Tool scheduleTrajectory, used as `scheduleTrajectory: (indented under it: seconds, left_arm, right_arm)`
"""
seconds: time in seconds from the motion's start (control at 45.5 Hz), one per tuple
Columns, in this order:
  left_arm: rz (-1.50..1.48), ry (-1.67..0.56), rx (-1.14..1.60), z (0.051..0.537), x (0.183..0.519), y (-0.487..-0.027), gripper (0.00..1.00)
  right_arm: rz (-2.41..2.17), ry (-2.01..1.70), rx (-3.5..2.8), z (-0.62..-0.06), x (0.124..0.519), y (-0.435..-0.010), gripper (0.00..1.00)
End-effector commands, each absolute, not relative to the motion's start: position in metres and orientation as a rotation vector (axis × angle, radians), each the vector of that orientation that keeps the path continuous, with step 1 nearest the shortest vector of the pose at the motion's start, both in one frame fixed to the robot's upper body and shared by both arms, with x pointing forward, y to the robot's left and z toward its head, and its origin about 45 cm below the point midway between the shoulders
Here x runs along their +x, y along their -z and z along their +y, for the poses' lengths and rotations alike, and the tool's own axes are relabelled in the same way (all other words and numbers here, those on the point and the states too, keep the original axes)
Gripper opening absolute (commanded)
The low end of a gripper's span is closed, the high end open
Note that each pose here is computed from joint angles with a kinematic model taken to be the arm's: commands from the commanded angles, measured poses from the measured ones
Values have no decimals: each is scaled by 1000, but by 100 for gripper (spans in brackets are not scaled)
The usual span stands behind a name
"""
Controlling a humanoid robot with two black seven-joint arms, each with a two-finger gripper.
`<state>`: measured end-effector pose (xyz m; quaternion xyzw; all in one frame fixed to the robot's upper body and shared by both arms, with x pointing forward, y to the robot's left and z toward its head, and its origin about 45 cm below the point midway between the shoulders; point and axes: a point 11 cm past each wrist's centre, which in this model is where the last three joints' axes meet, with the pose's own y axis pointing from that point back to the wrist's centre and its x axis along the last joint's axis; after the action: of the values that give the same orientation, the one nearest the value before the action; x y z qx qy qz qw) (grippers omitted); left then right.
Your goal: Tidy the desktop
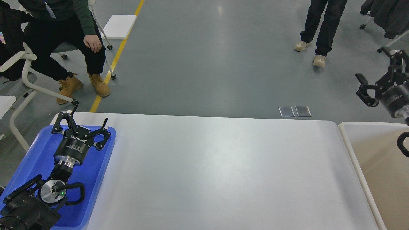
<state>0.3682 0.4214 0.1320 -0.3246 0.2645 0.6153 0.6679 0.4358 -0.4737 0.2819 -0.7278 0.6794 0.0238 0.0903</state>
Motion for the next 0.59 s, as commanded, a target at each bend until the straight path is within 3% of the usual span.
scheduleTrajectory:
  seconds: [0.0, 0.572]
  left_arm:
    - [597, -1388, -732, 421, 368, -132, 99]
    - [597, -1386, -732, 421, 369, -132, 99]
  right_arm:
    - [1994, -280, -2111, -447, 420, -216, 100]
    - [1968, -333, -1963, -445, 416, -206, 100]
